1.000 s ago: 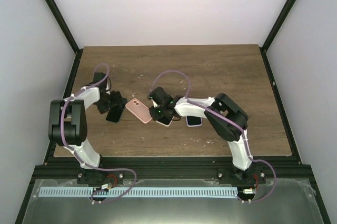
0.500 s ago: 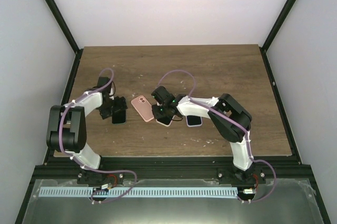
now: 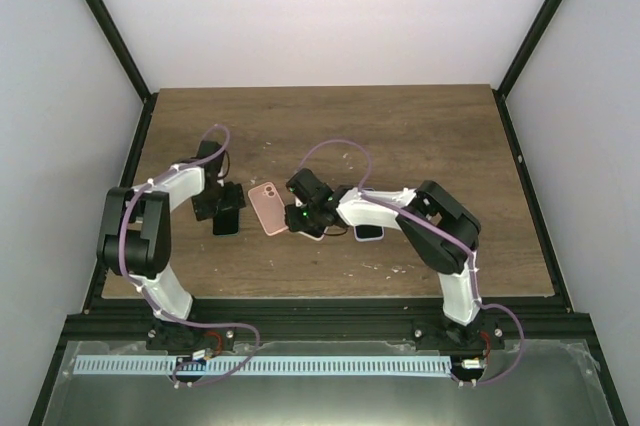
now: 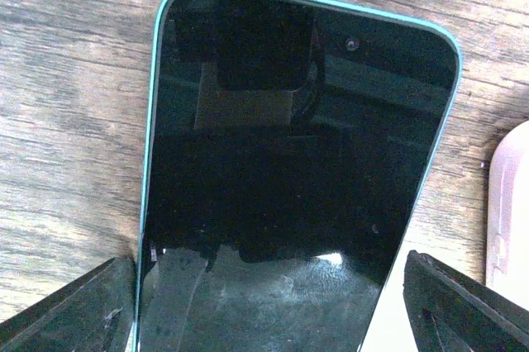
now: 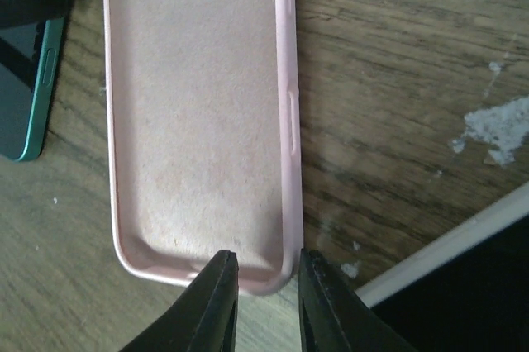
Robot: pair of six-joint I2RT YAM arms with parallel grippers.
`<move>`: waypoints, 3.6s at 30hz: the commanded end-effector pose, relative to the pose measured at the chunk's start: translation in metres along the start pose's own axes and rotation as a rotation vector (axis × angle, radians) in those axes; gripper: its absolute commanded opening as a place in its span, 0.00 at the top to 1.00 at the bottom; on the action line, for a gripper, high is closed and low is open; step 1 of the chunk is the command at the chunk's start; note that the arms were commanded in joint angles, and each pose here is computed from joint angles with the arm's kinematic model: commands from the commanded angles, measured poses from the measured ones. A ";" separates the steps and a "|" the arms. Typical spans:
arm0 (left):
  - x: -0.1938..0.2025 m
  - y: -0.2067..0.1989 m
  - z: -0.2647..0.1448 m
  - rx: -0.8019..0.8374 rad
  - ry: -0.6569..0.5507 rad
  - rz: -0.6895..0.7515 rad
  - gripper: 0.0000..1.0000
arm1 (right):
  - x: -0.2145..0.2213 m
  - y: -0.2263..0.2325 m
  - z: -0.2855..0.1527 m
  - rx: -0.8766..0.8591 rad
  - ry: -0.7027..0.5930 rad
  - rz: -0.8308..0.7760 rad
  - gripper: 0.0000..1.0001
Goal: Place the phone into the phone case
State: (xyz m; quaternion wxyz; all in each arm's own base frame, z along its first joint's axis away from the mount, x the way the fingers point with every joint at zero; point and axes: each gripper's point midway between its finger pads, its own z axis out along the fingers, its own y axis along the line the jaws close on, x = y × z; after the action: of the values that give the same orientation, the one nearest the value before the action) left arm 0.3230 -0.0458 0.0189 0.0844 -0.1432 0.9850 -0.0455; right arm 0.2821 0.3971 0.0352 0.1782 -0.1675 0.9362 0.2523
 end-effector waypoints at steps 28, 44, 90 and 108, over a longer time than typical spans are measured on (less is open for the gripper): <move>0.009 -0.001 -0.002 -0.056 0.039 0.063 0.35 | -0.048 -0.001 -0.012 -0.045 -0.160 -0.020 0.61; 0.013 -0.039 -0.033 0.180 0.015 -0.003 0.37 | -0.009 0.040 0.021 -0.189 -0.021 -0.059 0.69; 0.005 -0.093 -0.014 0.190 0.045 0.102 0.17 | -0.024 -0.008 -0.042 -0.045 -0.241 0.059 0.19; -0.006 -0.096 -0.058 0.265 -0.061 0.071 0.19 | -0.029 0.012 -0.043 -0.158 -0.213 0.048 0.44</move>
State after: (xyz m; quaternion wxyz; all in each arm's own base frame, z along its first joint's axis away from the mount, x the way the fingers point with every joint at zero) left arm 0.3363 -0.1329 0.0621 0.0972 -0.0830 0.9810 -0.1463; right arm 0.2915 0.3776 0.0722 0.2574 -0.1195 0.9061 0.3137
